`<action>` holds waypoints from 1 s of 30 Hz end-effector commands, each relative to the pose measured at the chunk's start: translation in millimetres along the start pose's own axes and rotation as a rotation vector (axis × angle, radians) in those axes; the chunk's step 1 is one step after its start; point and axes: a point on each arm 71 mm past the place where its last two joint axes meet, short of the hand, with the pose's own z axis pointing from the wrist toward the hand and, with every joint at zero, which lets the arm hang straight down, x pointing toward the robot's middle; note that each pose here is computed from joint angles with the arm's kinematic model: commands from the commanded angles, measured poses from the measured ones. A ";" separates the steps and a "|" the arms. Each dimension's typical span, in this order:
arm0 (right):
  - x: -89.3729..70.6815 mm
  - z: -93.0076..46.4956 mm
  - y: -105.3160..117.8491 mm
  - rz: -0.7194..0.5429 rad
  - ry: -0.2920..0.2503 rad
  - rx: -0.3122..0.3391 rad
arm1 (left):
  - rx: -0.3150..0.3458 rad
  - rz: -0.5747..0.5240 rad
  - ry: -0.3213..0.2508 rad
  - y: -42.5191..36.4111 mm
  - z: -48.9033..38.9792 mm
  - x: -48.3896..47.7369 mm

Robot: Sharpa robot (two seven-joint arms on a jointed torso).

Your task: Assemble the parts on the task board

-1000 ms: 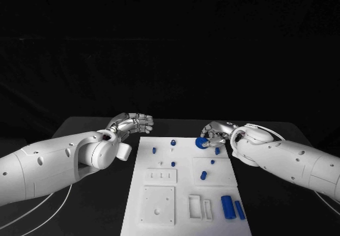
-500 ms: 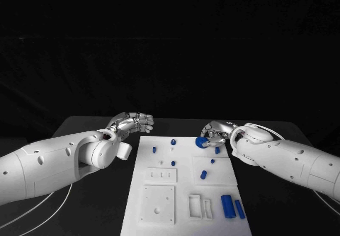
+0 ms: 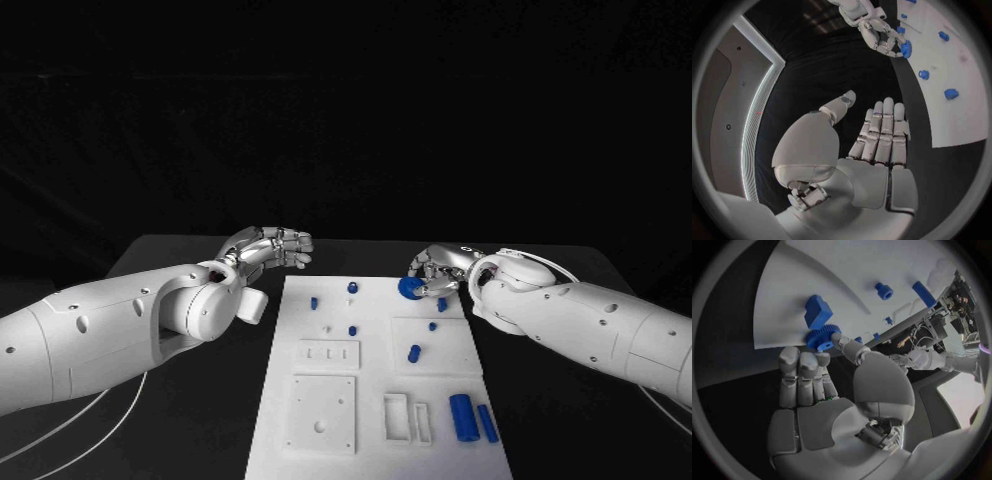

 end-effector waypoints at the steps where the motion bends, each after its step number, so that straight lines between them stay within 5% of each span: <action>1: 20.5 -2.4 -1.4 -0.027 0.142 0.012 | 0.010 -0.004 0.022 -1.3 0.4 3.7; 14: 17.0 -1.8 0.1 -0.075 0.084 0.016 | 0.009 -0.004 0.023 -1.3 0.3 3.7; 30: 3.7 -3.9 11.6 -0.173 -0.115 -0.010 | 0.010 -0.003 0.018 -1.2 0.8 2.0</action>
